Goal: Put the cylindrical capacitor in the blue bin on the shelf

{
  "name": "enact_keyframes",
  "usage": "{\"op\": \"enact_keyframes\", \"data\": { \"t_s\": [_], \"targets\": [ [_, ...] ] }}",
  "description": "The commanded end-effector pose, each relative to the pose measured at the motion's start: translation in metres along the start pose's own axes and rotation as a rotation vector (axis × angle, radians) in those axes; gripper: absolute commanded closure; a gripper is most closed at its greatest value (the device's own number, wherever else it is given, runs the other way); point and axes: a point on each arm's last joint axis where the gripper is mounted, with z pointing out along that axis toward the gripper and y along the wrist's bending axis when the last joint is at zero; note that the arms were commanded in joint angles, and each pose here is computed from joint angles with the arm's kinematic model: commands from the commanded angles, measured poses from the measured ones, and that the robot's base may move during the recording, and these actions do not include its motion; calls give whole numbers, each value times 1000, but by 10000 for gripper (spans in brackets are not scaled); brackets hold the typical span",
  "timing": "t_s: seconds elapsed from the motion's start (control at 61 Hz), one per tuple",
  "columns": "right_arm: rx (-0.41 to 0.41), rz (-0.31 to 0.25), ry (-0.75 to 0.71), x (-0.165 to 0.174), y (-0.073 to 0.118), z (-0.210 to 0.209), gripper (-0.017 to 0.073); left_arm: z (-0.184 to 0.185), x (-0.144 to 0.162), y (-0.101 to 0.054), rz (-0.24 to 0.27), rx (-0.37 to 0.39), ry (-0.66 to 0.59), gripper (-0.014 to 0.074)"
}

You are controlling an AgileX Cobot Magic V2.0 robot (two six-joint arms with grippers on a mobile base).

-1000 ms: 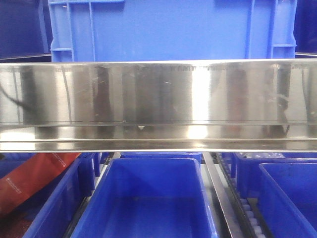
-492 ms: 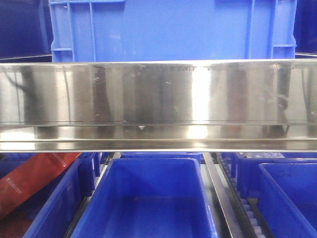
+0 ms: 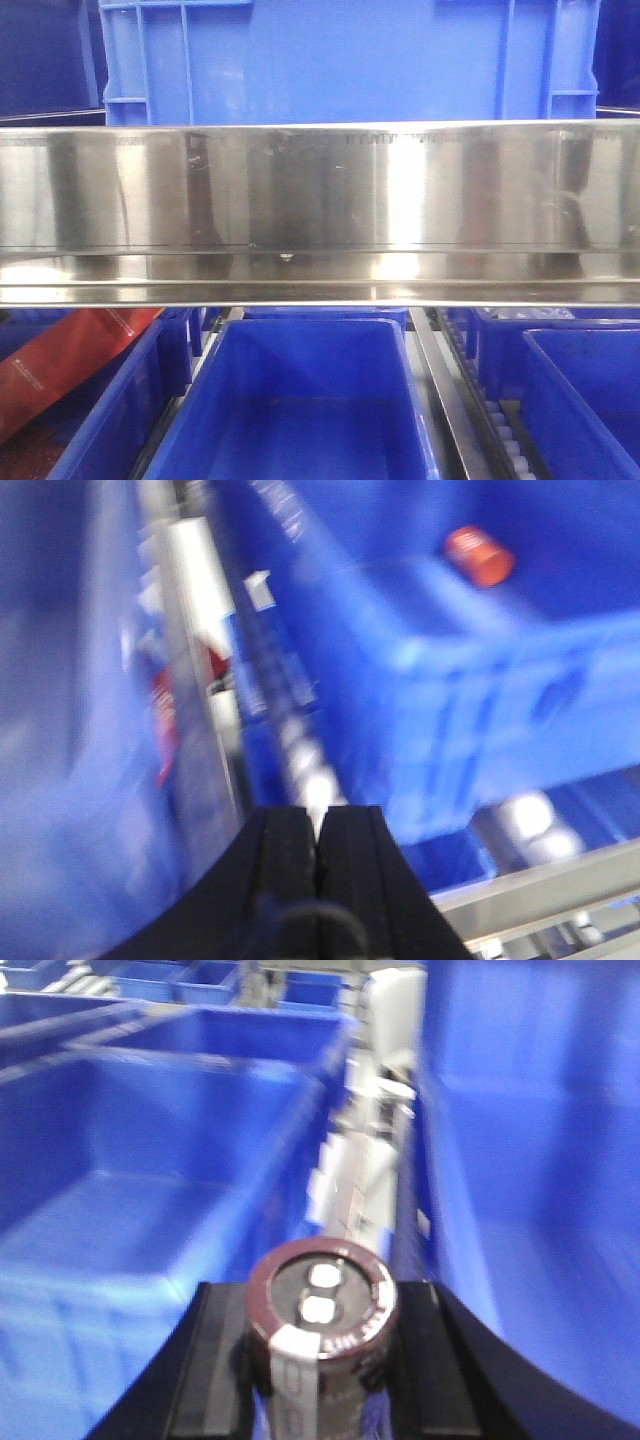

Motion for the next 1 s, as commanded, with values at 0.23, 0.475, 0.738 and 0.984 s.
{"op": "enact_keyframes", "data": {
  "t_s": [0.23,0.475,0.738,0.984],
  "targets": [
    [-206,-98,48,-63,38,64,629,-33,53,10,-55,-79,-85,705],
    [-341,-143,198,-70,87,143,629,-40,60,10,-58,-80,-104,705],
    [-371,-161,367,-37,116,228,624,-40,60,10,-59,-78,-102,705],
    [-372,-167,445,-18,122,254,128,-40,61,10,-66,-70,-90,705]
  ]
}}
